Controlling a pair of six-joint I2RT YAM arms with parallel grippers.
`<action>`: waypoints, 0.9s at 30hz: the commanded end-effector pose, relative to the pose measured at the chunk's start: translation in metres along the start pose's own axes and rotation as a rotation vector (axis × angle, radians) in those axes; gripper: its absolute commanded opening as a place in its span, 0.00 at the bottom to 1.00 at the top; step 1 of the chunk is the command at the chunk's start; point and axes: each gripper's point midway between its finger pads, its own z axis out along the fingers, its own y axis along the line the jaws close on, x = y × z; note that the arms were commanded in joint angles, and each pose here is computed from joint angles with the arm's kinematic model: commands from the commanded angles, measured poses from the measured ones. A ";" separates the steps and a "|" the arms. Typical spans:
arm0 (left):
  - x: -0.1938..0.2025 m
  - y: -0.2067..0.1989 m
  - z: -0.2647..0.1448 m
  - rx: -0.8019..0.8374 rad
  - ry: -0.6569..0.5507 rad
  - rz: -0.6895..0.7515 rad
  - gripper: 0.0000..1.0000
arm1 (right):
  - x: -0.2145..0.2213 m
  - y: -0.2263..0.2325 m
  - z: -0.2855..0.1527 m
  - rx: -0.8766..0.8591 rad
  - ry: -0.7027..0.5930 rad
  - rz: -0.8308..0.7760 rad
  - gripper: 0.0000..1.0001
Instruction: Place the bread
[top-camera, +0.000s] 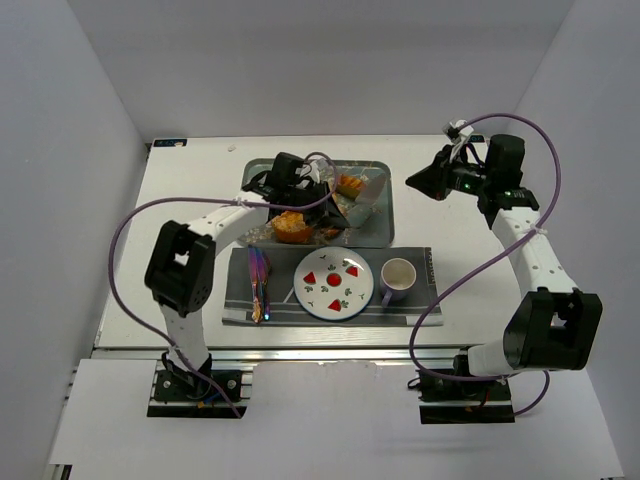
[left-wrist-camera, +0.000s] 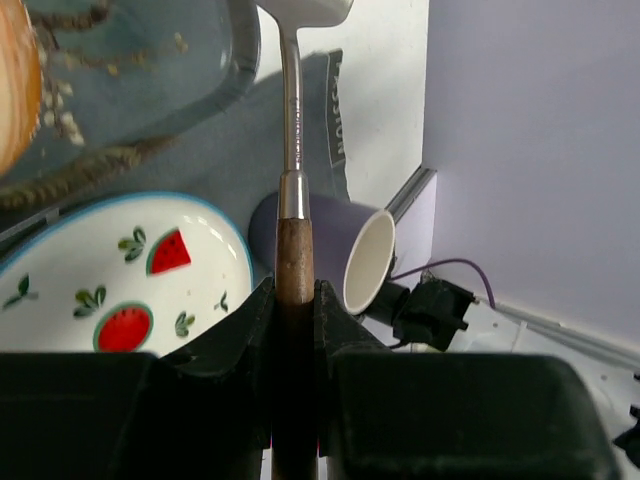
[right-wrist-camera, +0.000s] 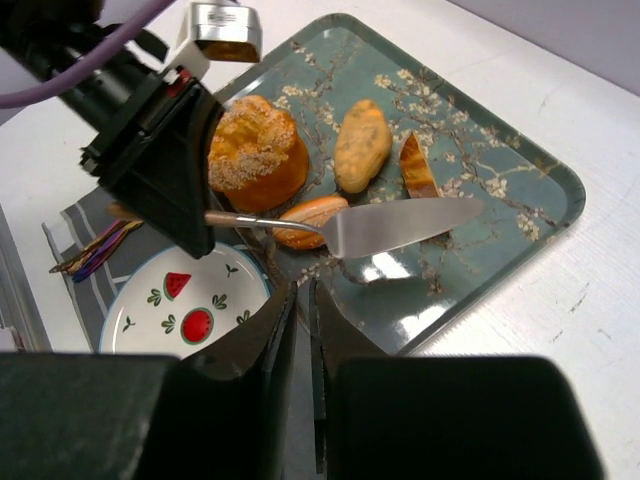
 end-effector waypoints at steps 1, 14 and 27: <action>-0.016 -0.026 0.000 0.052 0.011 0.054 0.00 | -0.010 0.000 -0.010 0.006 -0.039 -0.020 0.16; -0.075 0.008 0.014 -0.078 -0.066 0.034 0.00 | -0.002 -0.004 -0.012 0.004 -0.035 0.003 0.16; -0.017 0.036 -0.024 -0.192 0.016 0.011 0.00 | -0.004 -0.004 -0.014 0.003 -0.042 0.009 0.16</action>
